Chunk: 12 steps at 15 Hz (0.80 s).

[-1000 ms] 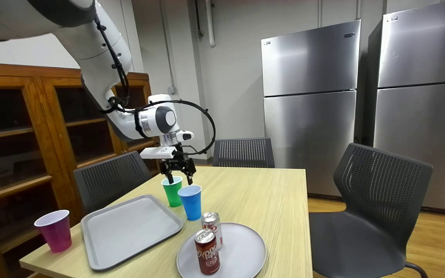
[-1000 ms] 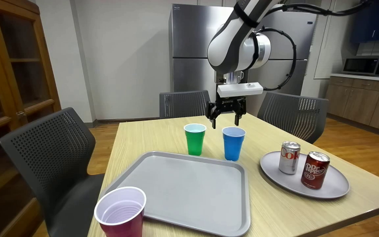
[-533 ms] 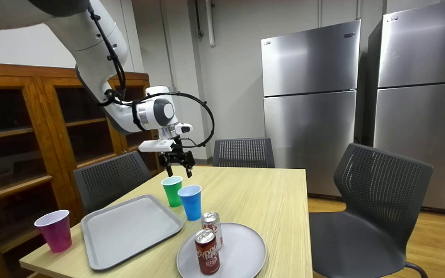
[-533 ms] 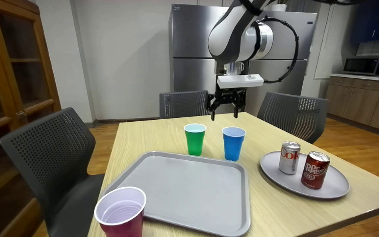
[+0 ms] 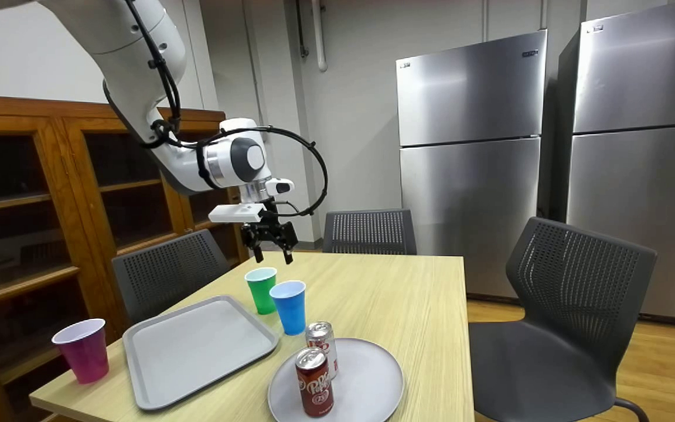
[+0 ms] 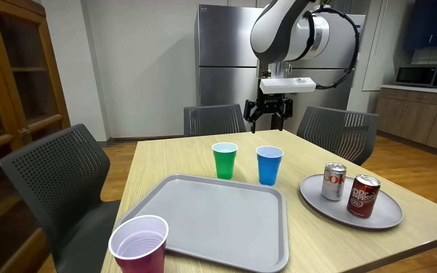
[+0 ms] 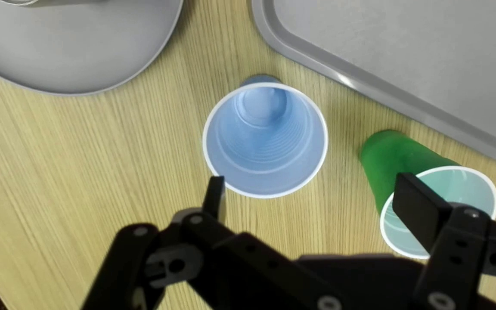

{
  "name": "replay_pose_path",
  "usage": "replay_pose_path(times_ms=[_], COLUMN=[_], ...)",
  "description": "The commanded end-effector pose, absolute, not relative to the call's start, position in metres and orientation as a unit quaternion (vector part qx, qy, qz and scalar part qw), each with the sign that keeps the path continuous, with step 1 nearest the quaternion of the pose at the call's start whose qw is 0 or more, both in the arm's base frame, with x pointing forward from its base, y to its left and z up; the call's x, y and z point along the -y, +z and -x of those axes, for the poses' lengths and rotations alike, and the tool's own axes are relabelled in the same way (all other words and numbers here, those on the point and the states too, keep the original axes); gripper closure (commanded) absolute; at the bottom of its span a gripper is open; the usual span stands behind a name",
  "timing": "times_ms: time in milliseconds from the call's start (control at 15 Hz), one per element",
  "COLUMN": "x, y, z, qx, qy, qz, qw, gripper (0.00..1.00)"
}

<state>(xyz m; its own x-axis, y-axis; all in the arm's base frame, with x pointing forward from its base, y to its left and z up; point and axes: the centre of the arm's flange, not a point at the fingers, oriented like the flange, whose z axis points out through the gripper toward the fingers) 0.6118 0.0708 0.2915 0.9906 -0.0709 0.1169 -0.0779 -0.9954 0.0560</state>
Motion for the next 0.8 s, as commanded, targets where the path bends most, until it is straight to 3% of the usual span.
replay_pose_path(times_ms=[0, 733], x=[-0.07, -0.069], y=[0.292, 0.304], z=[-0.61, -0.595], qx=[0.038, 0.012], qy=[0.057, 0.081], qz=[-0.997, -0.995], qw=[0.03, 0.049], gripper=[0.0, 0.0])
